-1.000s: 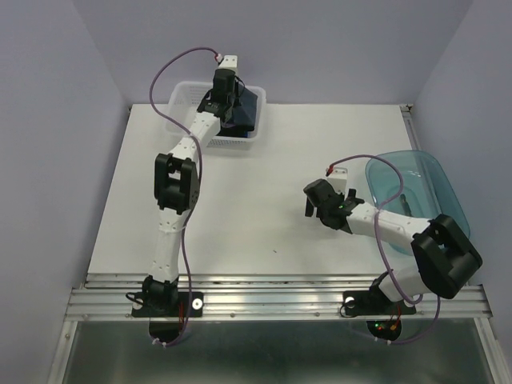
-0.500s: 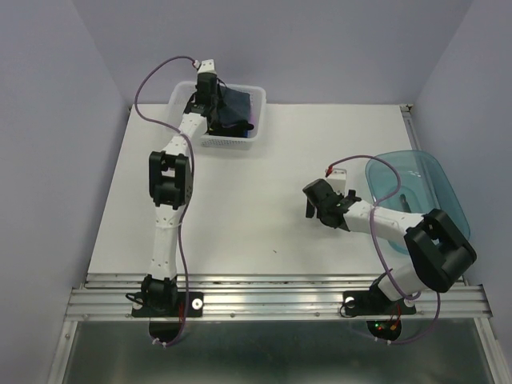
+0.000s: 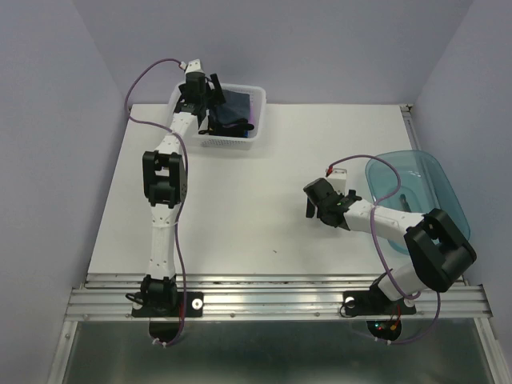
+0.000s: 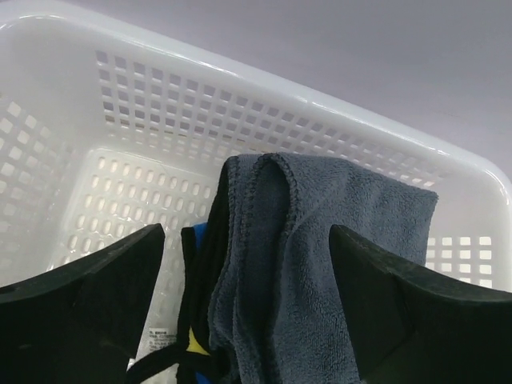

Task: Fold and stack the towels
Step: Neatly place the folded towel into the bin

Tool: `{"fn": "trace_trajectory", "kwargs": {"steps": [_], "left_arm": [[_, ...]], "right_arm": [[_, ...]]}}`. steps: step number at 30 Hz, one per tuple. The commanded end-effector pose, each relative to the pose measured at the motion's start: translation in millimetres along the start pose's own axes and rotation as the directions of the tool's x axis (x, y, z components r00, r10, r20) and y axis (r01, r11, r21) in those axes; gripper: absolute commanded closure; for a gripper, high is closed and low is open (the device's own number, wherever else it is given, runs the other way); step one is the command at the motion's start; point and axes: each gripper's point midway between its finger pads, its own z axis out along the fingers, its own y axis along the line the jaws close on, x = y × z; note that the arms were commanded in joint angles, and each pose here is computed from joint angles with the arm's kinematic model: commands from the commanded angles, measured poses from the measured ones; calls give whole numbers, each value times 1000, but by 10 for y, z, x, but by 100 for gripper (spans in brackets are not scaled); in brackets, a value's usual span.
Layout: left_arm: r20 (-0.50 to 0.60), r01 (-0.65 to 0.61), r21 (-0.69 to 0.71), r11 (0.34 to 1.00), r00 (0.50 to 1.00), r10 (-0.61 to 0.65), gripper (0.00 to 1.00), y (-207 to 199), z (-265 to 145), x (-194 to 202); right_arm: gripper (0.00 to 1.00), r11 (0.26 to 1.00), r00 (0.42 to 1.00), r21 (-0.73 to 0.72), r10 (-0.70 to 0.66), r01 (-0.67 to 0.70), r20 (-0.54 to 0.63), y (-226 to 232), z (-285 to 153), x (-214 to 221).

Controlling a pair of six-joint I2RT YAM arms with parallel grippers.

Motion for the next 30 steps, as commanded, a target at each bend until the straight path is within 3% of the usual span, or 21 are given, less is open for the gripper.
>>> {"fn": "trace_trajectory", "kwargs": {"steps": [1,4,6,9,12,16,23,30], "left_arm": [[130,36,66,997,990,-44,3,-253,-484,-815],[115,31,137,990,992,-47,3,-411,-686,-897],[94,8,213,977,995,-28,12,-573,-800,-894],[75,-29,244,969,997,11,30,-733,-907,-807],[71,-72,258,963,996,55,67,-903,-953,-695],[25,-53,270,961,999,49,94,-941,-838,-489],[-108,0,256,967,994,28,100,-914,-495,161],[-185,18,262,965,982,32,100,-873,-415,510]], "right_arm": [[0,998,998,-37,46,-45,41,105,-75,-251],[0,998,998,-50,48,-46,42,113,-96,-247],[0,997,998,-56,47,-44,44,113,-91,-241],[0,997,998,-65,44,-42,34,140,-88,-228],[0,996,999,-74,45,-43,24,166,-81,-212],[0,996,999,-80,42,-41,18,180,-83,-202],[0,995,999,-86,47,-45,19,194,-56,-184],[0,996,999,-76,40,-39,12,176,-41,-152]]}}
